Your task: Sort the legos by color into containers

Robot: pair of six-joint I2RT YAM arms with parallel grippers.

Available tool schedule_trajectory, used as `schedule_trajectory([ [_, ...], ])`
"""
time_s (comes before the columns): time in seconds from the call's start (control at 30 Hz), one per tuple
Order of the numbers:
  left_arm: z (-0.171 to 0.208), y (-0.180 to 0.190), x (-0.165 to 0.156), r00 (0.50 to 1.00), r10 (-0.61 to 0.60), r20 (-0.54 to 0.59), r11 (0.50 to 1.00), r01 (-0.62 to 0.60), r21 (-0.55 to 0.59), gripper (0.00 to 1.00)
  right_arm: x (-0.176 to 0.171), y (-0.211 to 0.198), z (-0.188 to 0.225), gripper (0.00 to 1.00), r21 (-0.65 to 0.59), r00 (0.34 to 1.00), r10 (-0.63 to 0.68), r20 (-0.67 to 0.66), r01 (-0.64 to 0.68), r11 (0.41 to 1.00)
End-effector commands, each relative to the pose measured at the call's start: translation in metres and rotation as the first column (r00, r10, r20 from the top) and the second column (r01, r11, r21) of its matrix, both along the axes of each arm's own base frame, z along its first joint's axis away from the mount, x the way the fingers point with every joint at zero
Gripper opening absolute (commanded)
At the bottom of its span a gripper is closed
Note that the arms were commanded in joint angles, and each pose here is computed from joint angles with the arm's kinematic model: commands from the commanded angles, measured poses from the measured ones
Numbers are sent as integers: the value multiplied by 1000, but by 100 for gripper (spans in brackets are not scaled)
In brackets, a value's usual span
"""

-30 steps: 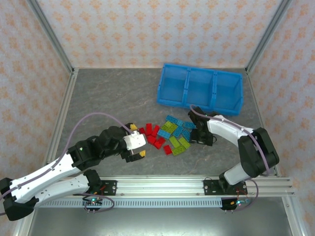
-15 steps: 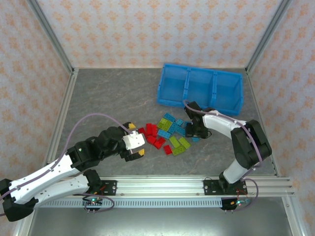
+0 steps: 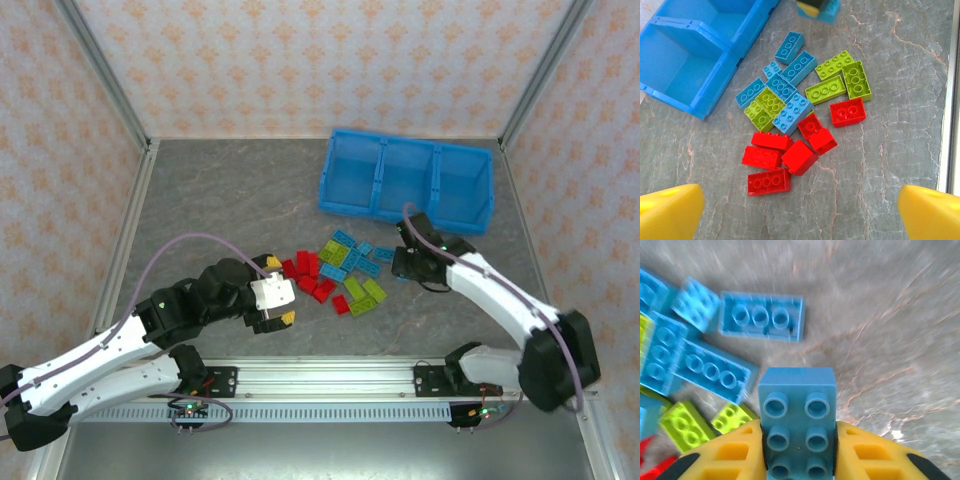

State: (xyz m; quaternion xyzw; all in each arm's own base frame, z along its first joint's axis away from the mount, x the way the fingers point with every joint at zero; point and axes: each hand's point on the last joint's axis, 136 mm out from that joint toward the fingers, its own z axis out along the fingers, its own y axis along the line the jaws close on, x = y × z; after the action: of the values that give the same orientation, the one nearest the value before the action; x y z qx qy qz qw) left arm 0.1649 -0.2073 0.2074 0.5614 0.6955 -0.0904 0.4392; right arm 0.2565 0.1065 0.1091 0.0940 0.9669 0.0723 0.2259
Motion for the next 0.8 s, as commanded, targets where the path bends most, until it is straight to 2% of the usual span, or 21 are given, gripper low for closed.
schedule_trajectory([
  [0.0,-2,4,-1,1000,0,9,1000,0,17,100,14,-36,58,29,-38,963,-168,210,179,983],
  [0.07,-1,5,1,1000,13,17,1000,-13,16,100,29,-60,90,29,-43,925,-240,295,264,964],
  [0.17,0,7,5,999,36,30,999,-37,20,100,64,-97,111,29,10,883,-356,305,371,929],
  [0.27,-2,12,10,997,65,46,997,-67,39,100,110,-128,104,28,4,866,-424,266,438,899],
  [0.43,-4,16,15,993,95,65,994,-99,54,100,181,-159,70,28,0,857,-491,158,497,868],
  [0.57,-9,18,18,991,109,77,991,-114,69,100,215,-172,49,31,-36,859,-501,106,507,861],
  [0.63,-13,19,20,990,115,79,989,-122,85,100,224,-175,44,35,-45,861,-502,87,507,861],
  [0.73,-15,20,22,990,122,76,986,-129,101,100,225,-176,46,54,-54,860,-507,55,509,859],
  [0.77,-14,20,22,989,127,79,986,-134,102,100,224,-174,48,56,-46,860,-508,51,510,859],
])
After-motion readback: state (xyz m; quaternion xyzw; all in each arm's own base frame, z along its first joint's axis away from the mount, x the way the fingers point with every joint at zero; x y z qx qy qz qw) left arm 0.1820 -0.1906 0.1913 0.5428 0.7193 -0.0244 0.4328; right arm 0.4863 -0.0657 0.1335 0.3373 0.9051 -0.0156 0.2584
